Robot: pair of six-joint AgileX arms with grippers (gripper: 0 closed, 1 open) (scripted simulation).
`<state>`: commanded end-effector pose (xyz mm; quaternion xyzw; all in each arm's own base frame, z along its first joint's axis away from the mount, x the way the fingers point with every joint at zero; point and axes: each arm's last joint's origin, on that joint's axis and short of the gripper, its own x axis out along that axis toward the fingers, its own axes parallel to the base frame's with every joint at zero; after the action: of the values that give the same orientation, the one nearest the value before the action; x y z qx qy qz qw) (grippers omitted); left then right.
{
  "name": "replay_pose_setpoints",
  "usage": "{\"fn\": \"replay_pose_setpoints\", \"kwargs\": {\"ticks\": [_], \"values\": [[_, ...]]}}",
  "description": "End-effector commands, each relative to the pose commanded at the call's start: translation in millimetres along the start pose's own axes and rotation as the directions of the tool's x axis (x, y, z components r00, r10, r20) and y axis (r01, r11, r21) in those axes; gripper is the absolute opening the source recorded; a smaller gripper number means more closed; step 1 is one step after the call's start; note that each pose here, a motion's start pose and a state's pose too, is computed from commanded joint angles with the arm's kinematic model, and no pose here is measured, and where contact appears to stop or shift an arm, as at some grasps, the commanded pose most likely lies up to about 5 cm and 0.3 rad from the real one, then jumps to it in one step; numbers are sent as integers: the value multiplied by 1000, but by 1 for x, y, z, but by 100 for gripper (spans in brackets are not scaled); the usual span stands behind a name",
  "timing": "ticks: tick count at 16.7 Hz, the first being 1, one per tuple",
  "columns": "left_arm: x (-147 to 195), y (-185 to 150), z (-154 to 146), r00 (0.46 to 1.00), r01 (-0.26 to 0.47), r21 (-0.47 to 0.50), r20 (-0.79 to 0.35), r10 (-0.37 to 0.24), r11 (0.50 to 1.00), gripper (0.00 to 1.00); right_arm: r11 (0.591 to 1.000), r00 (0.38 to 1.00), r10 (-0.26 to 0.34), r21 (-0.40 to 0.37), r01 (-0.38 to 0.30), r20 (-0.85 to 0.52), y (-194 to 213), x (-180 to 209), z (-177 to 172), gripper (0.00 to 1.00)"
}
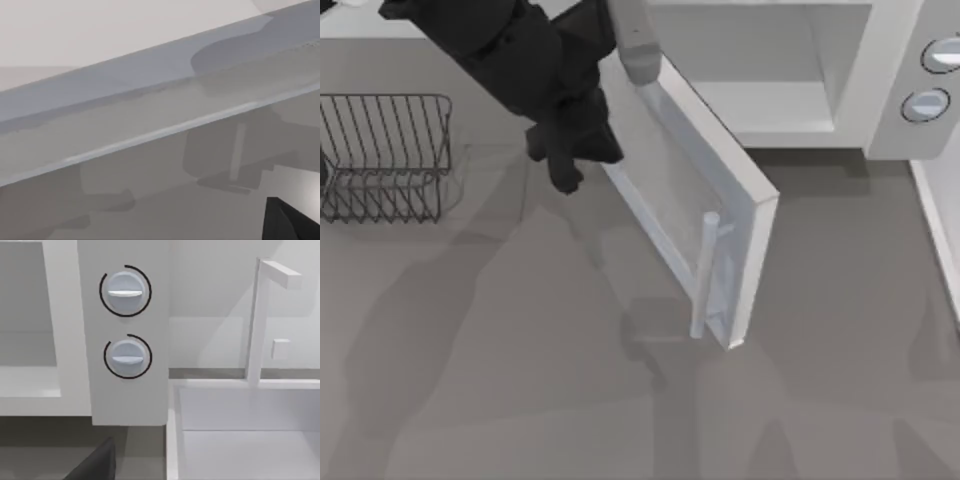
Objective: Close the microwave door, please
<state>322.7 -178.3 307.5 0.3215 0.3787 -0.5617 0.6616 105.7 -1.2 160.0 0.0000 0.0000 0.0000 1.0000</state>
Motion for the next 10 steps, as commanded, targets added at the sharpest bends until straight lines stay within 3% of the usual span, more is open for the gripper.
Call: {"fn": "replay_pose_setpoints", "kwargs": {"ticks": [10], "values": [[9, -3, 15, 1000, -1, -3, 0, 1, 1000, 0, 1000, 1000, 0, 0, 0, 0, 0, 0, 0, 100]]}}
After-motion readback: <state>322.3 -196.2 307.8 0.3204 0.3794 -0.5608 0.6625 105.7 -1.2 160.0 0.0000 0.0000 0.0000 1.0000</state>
